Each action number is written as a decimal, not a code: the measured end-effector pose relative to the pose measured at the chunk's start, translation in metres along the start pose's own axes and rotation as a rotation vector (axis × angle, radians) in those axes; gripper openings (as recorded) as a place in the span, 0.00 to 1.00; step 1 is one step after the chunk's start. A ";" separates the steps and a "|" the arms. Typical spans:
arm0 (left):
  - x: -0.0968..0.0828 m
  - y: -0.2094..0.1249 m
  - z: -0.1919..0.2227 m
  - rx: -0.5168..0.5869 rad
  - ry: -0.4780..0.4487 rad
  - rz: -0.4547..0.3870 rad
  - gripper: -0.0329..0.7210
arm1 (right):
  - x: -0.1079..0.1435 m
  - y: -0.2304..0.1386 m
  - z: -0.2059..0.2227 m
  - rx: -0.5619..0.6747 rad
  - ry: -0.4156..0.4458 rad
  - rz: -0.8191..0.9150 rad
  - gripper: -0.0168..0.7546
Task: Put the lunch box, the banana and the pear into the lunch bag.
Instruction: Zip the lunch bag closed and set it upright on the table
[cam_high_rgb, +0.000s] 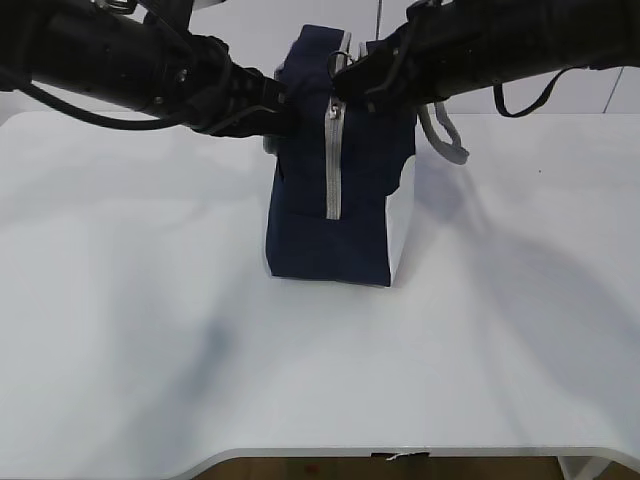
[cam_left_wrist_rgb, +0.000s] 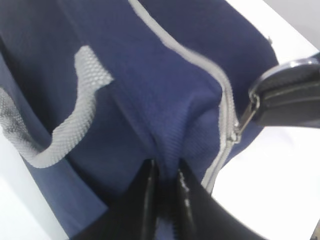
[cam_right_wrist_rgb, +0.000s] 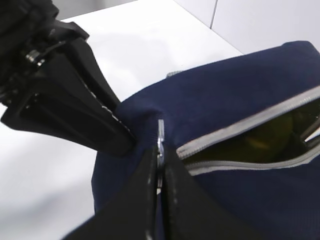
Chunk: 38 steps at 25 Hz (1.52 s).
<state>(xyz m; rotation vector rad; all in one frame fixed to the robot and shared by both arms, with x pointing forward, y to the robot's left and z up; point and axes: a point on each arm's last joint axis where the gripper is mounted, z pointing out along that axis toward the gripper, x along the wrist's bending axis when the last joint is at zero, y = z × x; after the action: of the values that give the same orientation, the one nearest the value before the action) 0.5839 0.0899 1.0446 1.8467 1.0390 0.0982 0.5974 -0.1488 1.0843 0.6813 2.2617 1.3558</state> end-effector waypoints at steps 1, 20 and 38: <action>0.000 0.000 0.000 0.000 0.000 0.001 0.08 | 0.000 0.000 0.000 0.000 0.000 0.000 0.03; -0.002 -0.001 0.000 0.012 -0.024 -0.007 0.04 | -0.014 0.022 -0.003 -0.079 -0.096 0.007 0.03; -0.010 -0.008 -0.001 0.078 -0.111 0.013 0.04 | -0.032 0.018 0.027 -0.072 -0.105 0.025 0.03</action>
<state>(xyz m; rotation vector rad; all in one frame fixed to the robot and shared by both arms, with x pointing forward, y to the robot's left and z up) 0.5727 0.0847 1.0427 1.9072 0.9659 -0.0374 0.6414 -0.1423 1.0916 0.7402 2.1187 1.3731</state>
